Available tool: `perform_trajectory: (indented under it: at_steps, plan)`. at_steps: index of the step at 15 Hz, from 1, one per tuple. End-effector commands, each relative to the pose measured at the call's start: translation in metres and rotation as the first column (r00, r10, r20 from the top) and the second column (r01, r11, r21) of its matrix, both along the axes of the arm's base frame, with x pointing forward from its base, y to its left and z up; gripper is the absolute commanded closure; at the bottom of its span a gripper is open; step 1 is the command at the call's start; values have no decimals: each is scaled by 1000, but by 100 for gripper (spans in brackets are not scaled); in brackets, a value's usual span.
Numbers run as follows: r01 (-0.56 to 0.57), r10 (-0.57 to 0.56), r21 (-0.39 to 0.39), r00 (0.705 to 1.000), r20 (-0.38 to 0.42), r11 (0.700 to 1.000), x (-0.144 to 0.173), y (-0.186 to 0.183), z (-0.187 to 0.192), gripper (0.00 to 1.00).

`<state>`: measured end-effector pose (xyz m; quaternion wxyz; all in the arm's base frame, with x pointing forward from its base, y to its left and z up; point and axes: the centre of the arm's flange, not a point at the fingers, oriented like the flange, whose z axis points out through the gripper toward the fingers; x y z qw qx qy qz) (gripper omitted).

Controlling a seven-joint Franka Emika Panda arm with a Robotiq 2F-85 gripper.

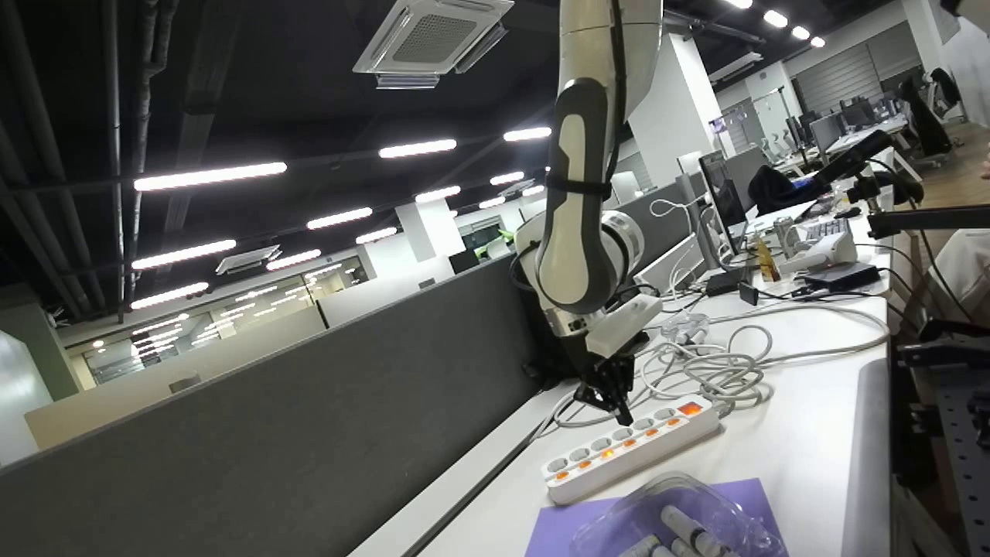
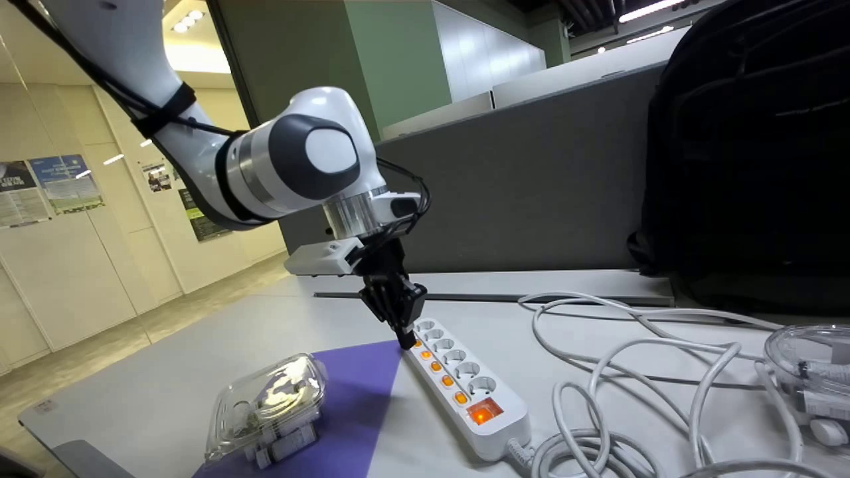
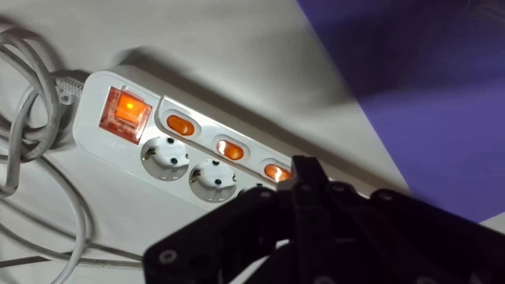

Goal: Turn off the third switch from the left

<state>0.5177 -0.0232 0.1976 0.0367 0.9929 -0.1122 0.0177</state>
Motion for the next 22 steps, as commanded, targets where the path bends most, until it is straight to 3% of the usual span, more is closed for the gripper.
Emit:
perform_trajectory:
  at_steps: [1, 9, 22]
  plan:
    - [61, -61, -13, 998, 1, 998, 25, 0, -6, 100]
    - [90, -90, -10, 995, -37, 996, 51, 0, -34, 100]
    - [94, -94, -4, 992, -79, 996, 64, 11, -55, 100]
